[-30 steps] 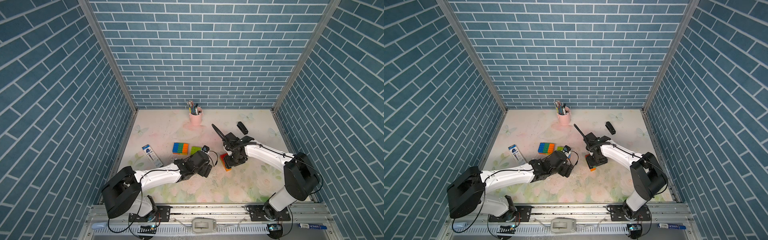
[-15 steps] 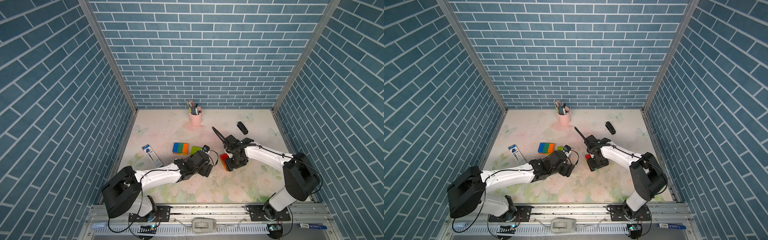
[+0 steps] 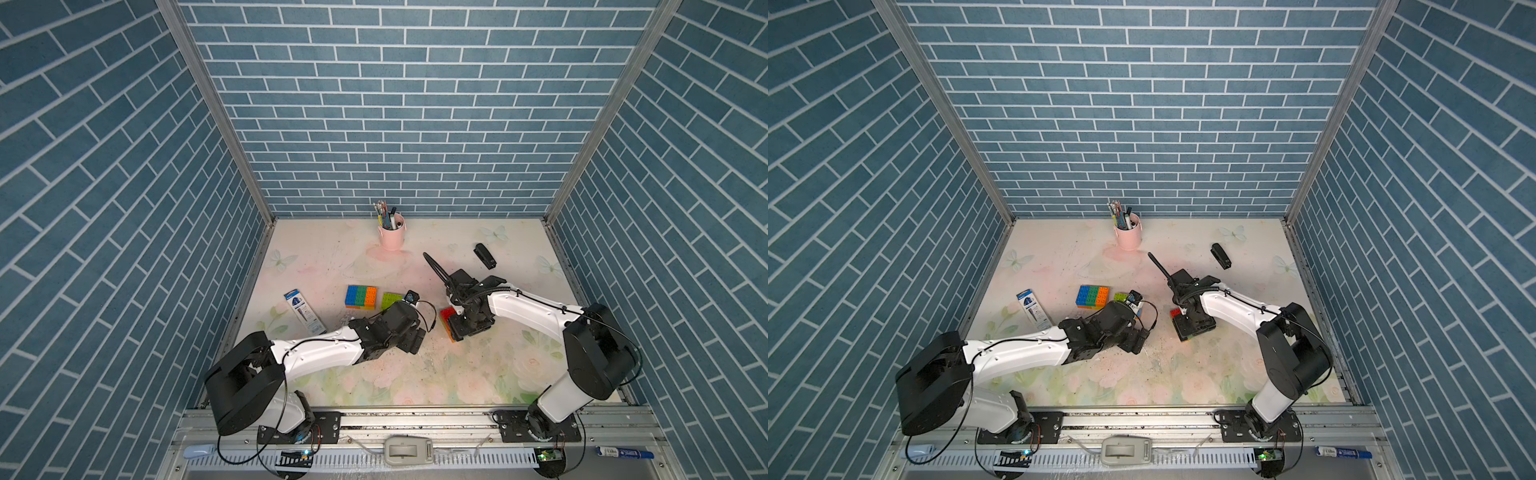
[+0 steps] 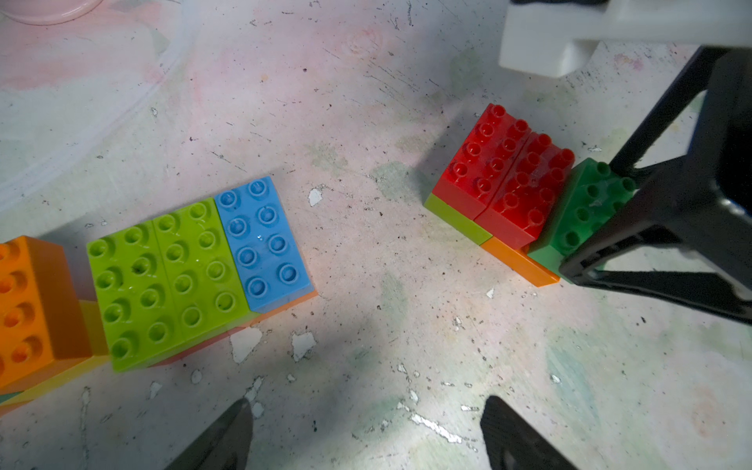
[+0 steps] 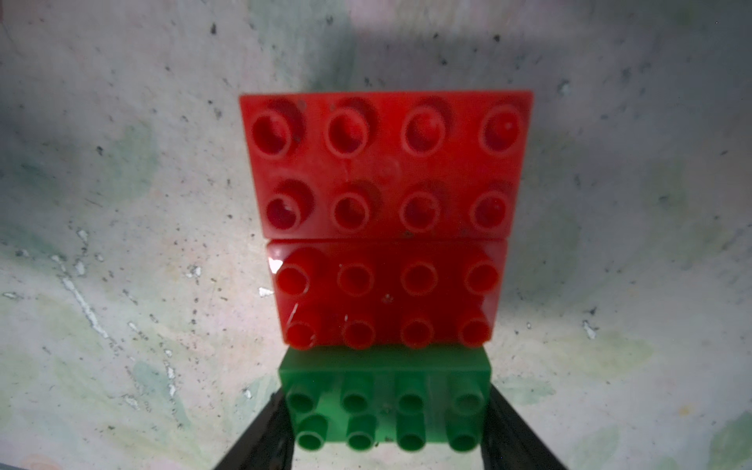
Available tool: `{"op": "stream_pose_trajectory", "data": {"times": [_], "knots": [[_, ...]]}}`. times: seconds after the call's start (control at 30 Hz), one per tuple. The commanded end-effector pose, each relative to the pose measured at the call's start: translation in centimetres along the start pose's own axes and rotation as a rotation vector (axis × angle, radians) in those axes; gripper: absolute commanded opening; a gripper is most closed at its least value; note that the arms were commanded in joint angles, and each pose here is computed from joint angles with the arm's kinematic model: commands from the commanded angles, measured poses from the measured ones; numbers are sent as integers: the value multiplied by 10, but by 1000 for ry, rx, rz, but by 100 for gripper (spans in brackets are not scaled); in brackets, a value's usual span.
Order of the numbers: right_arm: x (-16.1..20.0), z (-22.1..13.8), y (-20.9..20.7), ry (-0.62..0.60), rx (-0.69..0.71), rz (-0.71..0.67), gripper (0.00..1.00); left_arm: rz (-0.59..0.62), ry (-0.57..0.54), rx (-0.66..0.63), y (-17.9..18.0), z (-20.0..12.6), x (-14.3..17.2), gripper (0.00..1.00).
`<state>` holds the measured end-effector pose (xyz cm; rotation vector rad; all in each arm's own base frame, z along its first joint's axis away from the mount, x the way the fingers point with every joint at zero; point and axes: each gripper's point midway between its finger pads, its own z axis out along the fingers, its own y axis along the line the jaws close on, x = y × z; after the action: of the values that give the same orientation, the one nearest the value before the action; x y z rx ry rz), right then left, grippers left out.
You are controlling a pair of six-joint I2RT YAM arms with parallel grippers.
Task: Assemble a rectangle with lego
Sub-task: Assemble the lego brick with the lego brick.
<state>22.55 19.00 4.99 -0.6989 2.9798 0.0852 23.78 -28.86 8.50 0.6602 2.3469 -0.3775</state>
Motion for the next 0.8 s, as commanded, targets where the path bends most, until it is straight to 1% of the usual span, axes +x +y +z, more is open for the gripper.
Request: {"op": "stream_pose_trajectory", "data": {"times": [0.0,0.53,0.77], "knots": [[-5,2,-2,-5,21,-12,27,-2,7,0,0,2,2,90],[-1,13,-5,17,36,6,22,-4,9,1,1,2,3,90],[4,14,-13,45,85,-1,17,-5,8,0,1,2,3,90]]}}
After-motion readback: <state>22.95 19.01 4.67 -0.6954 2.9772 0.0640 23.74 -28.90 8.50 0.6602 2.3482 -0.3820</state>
